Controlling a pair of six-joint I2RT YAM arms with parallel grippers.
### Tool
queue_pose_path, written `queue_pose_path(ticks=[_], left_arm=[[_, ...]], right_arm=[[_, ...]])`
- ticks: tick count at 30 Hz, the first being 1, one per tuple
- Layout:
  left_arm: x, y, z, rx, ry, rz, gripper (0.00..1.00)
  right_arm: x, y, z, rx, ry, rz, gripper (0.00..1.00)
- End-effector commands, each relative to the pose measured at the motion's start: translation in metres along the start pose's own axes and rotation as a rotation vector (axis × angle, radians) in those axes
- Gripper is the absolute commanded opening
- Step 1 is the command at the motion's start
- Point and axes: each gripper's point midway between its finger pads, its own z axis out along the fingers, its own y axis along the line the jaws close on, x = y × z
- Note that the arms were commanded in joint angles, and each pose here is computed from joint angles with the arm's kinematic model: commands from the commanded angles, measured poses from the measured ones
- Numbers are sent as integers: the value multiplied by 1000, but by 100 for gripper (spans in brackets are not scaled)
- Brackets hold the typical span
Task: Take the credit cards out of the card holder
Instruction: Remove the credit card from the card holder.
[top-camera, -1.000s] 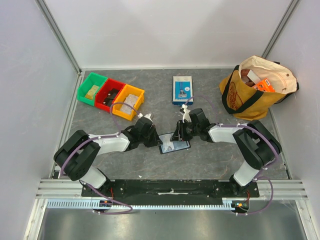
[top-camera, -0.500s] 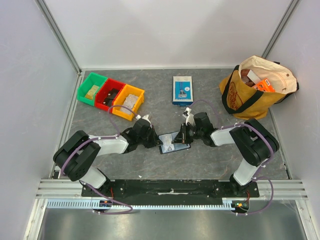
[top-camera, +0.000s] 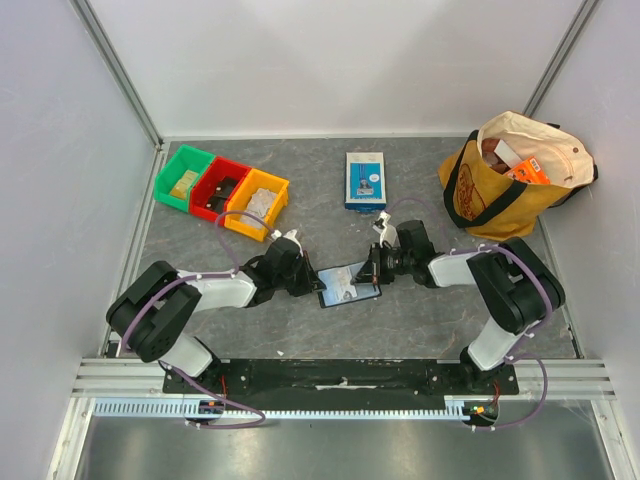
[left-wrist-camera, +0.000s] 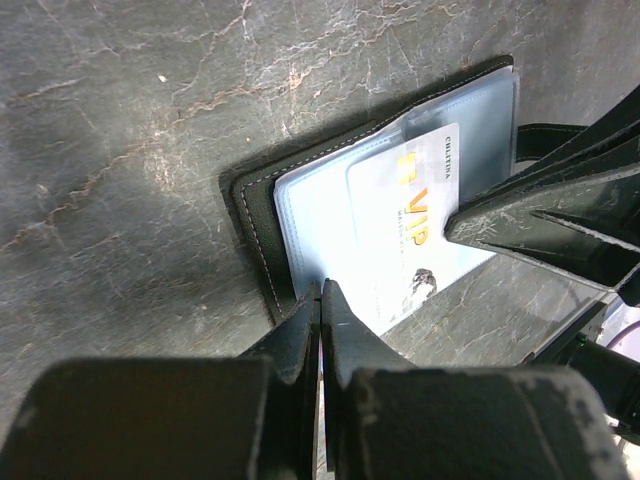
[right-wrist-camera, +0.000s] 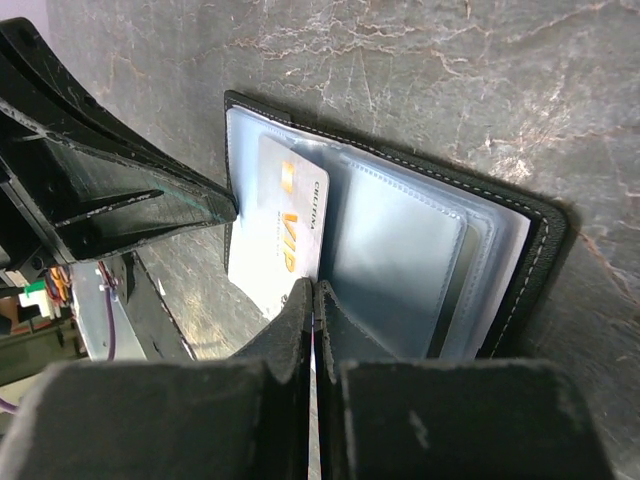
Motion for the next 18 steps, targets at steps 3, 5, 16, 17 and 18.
queue_pose_path(ticks=[3,5,16,17,18], left_arm=[[16,24,-4,-77,52,-2,2],[14,17,-7,-51,53,10,3],[7,-1,-15,15,42,18,5],[5,-6,-18,37,32,20,7],[1,-12,-22,64,19,23,12]], right_arm=[[-10,-2,-11,73,-3,-64,0],[-12,0,-14,77,-3,-71,0],[-42,7,-52,217,-116,-131,0],[-45,11,-55,213,-125,-136,0],[-46,17,-57,200,-129,-140,0]])
